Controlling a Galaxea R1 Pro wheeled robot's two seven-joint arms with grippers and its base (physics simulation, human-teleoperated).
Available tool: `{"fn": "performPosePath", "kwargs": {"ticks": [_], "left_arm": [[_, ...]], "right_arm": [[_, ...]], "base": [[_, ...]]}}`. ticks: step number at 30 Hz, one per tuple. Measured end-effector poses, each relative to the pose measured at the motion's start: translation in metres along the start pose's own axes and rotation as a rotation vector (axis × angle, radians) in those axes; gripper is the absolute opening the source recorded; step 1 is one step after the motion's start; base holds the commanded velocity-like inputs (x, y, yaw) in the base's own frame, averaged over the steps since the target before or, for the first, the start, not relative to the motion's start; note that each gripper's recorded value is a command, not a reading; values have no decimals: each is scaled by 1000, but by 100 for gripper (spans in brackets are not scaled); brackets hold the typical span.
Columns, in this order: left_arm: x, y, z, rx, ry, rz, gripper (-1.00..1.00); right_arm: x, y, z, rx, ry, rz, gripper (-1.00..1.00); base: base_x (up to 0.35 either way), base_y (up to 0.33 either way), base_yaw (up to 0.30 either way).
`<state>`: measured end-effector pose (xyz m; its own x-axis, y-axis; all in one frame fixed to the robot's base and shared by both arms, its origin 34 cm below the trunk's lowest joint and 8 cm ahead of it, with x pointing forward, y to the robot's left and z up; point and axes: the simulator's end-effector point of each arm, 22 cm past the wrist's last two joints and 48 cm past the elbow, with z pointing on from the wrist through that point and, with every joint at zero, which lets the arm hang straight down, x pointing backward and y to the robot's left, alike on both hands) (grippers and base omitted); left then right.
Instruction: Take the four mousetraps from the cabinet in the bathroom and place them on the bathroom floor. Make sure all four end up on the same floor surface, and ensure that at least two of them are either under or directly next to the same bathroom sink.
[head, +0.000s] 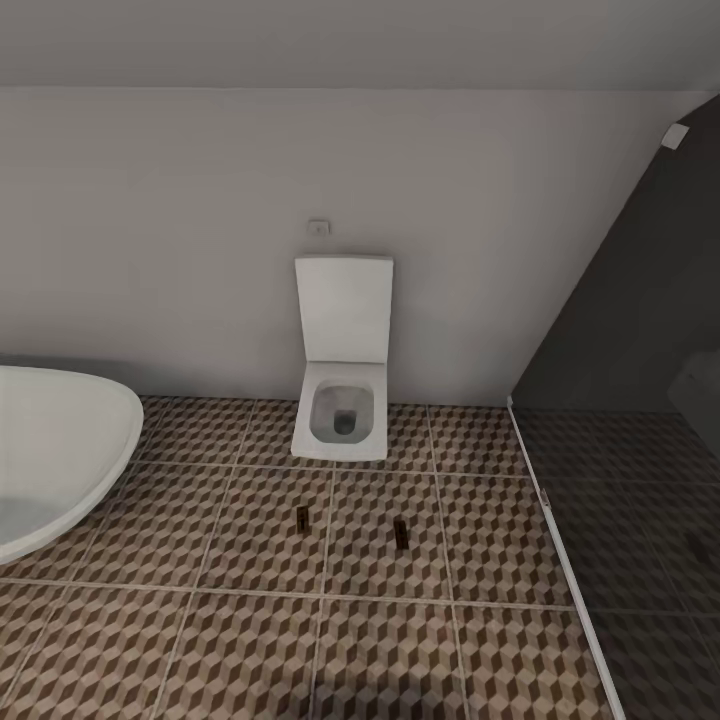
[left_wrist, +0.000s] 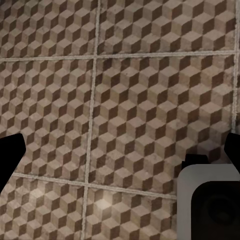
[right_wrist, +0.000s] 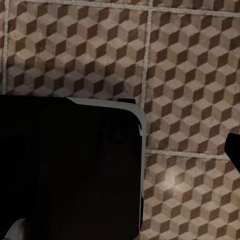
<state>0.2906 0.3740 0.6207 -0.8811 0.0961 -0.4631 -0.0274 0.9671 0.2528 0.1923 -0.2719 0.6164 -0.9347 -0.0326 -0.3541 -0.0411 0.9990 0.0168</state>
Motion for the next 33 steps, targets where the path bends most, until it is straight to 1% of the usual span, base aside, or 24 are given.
{"fn": "performPosePath", "kwargs": {"ticks": [33], "left_arm": [[0,0,0,0,0,0,100]], "right_arm": [[0,0,0,0,0,0,100]], "base": [[0,0,0]]}}
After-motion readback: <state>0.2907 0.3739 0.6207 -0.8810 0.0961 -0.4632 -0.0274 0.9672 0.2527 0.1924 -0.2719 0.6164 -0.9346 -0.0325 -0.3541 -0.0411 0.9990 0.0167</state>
